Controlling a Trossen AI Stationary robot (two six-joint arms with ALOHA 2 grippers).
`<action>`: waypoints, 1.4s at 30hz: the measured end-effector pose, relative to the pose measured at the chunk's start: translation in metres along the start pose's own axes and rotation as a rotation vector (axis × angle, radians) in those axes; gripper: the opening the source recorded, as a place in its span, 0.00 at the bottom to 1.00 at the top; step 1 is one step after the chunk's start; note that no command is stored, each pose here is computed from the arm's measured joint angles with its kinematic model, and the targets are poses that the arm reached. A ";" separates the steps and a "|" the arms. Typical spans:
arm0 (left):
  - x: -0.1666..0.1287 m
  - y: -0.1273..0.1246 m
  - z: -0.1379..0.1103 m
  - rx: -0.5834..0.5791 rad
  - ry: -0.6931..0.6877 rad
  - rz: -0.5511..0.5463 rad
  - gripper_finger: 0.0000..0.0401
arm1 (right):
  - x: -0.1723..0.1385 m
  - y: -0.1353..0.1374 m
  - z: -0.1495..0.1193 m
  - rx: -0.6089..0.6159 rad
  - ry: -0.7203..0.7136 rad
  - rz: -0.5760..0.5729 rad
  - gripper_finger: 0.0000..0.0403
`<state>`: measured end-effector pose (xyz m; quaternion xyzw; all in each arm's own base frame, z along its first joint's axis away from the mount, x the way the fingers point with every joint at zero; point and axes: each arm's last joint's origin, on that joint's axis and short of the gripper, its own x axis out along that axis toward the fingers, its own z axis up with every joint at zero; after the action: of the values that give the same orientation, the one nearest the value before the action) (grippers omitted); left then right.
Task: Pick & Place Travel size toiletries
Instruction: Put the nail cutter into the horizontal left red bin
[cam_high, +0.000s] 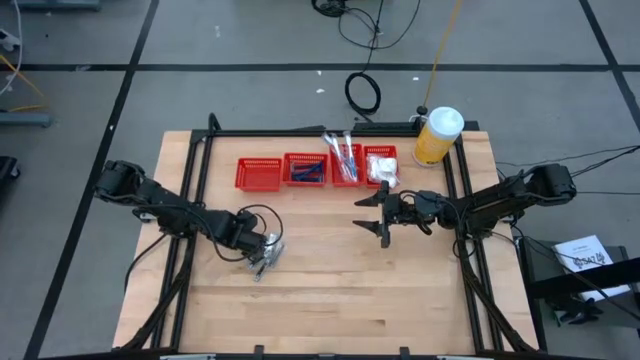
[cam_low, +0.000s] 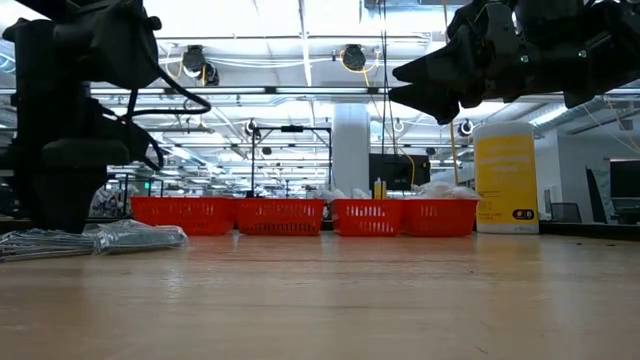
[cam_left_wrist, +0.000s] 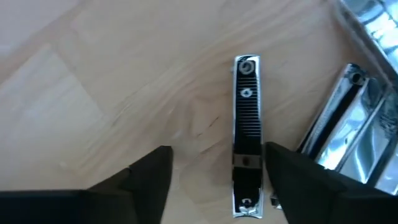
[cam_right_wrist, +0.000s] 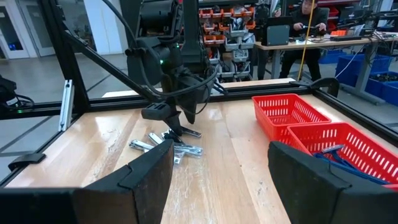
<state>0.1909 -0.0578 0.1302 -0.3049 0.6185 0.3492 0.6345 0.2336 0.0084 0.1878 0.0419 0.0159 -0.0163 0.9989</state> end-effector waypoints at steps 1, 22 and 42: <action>0.000 0.000 0.000 0.000 0.001 -0.003 0.59 | 0.000 0.000 0.000 0.000 0.000 0.000 0.61; -0.002 -0.003 0.009 0.235 -0.256 0.036 0.08 | -0.002 0.001 0.004 -0.016 -0.011 0.003 0.61; -0.080 0.030 0.024 0.585 -0.954 -0.354 0.08 | -0.053 -0.004 0.029 -0.033 0.098 -0.090 0.58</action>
<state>0.1809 -0.0269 0.2123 -0.0249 0.2748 0.1514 0.9492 0.1813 0.0037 0.2181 0.0257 0.0667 -0.0588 0.9957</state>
